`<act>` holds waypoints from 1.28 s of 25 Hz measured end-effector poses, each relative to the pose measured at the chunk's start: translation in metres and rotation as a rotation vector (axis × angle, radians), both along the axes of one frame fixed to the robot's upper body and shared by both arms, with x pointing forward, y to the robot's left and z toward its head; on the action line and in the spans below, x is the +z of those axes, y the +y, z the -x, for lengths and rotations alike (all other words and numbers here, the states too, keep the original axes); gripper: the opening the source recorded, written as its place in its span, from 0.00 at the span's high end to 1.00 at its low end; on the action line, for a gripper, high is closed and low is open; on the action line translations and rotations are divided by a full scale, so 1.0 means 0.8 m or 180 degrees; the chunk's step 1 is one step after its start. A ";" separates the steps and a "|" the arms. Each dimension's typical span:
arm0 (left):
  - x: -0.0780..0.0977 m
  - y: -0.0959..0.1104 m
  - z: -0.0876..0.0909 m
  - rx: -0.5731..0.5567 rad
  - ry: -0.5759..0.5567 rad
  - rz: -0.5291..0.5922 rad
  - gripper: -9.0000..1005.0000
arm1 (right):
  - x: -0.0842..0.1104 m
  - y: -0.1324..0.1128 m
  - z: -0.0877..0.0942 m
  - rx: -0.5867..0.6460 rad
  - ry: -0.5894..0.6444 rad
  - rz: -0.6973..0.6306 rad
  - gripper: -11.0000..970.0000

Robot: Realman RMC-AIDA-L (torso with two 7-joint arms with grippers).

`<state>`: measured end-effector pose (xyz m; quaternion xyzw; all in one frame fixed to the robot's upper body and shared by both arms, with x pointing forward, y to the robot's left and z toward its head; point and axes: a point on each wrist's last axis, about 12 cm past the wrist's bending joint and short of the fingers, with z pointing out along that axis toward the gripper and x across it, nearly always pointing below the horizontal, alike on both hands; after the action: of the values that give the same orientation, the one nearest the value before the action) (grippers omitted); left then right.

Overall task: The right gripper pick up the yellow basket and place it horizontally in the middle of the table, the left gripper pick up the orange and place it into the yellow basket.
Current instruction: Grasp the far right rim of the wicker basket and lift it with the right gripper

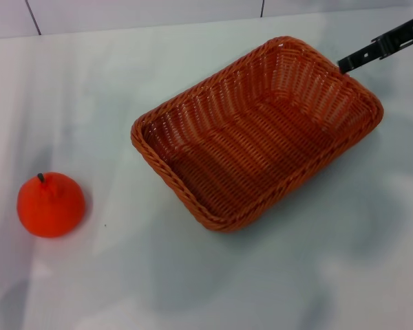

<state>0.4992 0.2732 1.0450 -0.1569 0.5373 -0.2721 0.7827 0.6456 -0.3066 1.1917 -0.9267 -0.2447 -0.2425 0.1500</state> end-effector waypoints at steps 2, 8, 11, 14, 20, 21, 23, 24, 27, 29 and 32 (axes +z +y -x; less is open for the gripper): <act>0.000 0.000 0.000 0.0001 0.0001 0.0000 0.27 | -0.010 0.005 -0.001 -0.0001 0.0038 0.0004 0.06; 0.001 -0.001 -0.002 -0.0012 -0.0005 0.0000 0.27 | -0.046 0.027 -0.004 0.0016 0.0066 0.0076 0.07; 0.002 -0.002 -0.004 -0.0018 -0.0007 -0.0001 0.27 | -0.056 0.036 -0.004 0.0034 0.0063 0.0080 0.10; 0.001 -0.002 -0.005 -0.0019 0.0017 -0.0008 0.27 | -0.058 0.039 -0.005 0.0035 0.0058 0.0057 0.20; -0.001 -0.003 -0.009 -0.0021 0.0091 -0.0011 0.27 | -0.058 0.035 -0.003 0.0007 0.0041 -0.0041 0.59; -0.001 -0.003 -0.010 -0.0021 0.0096 -0.0011 0.27 | -0.059 0.035 -0.002 0.0007 0.0044 -0.0062 0.63; 0.000 -0.004 -0.011 -0.0023 0.0092 -0.0010 0.27 | -0.059 0.032 -0.001 -0.0004 0.0047 -0.0106 0.71; 0.000 -0.004 -0.012 -0.0024 0.0088 -0.0008 0.27 | -0.060 0.031 0.000 -0.0011 0.0048 -0.0119 0.75; 0.002 -0.005 -0.015 -0.0027 0.0076 -0.0006 0.28 | -0.061 0.028 0.002 -0.0042 0.0050 -0.0178 0.79; 0.003 -0.005 -0.018 -0.0030 0.0084 -0.0010 0.28 | -0.061 0.024 0.003 -0.0077 0.0045 -0.0236 0.79; 0.003 -0.006 -0.021 -0.0038 0.0114 -0.0015 0.28 | -0.061 0.016 0.008 -0.0143 0.0015 -0.0454 0.79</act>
<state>0.5163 0.2680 1.0471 -0.1566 0.5528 -0.2727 0.7717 0.6393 -0.2938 1.1432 -0.9195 -0.2056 -0.2604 0.2109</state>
